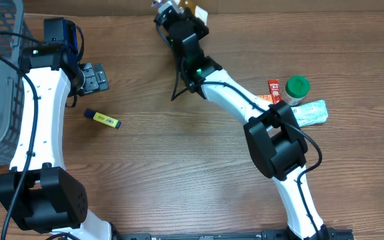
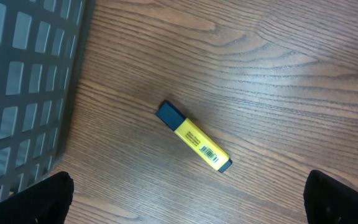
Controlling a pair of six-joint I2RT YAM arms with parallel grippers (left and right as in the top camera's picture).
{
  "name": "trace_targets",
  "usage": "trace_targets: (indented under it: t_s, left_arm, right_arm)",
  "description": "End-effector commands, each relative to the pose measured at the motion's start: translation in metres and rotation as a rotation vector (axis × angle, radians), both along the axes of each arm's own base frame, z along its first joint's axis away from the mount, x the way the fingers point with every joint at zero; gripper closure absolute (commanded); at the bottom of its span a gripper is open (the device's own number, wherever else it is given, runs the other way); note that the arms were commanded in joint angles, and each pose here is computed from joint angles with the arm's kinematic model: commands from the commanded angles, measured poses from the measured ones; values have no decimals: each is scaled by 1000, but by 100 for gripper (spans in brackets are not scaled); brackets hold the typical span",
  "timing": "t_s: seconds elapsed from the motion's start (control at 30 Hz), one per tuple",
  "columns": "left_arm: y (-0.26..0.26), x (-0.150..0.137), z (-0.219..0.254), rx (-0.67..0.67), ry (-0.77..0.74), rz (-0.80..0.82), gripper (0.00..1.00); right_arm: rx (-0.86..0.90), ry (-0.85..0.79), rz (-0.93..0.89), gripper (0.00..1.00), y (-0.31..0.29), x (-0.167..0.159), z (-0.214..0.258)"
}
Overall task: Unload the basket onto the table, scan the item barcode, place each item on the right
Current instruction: 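Hold the snack bag up to the white scanner with the right gripper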
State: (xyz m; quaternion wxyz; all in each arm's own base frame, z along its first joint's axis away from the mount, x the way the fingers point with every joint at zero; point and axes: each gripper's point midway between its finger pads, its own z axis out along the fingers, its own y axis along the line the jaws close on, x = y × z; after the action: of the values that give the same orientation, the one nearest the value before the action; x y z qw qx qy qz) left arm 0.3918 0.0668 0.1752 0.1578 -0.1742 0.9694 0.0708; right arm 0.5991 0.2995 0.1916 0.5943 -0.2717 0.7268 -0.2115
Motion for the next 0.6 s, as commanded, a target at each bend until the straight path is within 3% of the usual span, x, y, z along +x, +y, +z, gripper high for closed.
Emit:
trace_targets:
  t_s: [0.0, 0.37, 0.57]
  left_arm:
    - [-3, 0, 5, 3, -12, -15, 0]
    - [-3, 0, 5, 3, -13, -14, 0]
    - [-3, 0, 5, 3, -13, -14, 0]
  right_arm:
    - [-27, 37, 9, 96, 6, -3, -13]
    - [-54, 84, 15, 96, 8, -9, -25]
    - [-12, 33, -82, 96, -10, -12, 10]
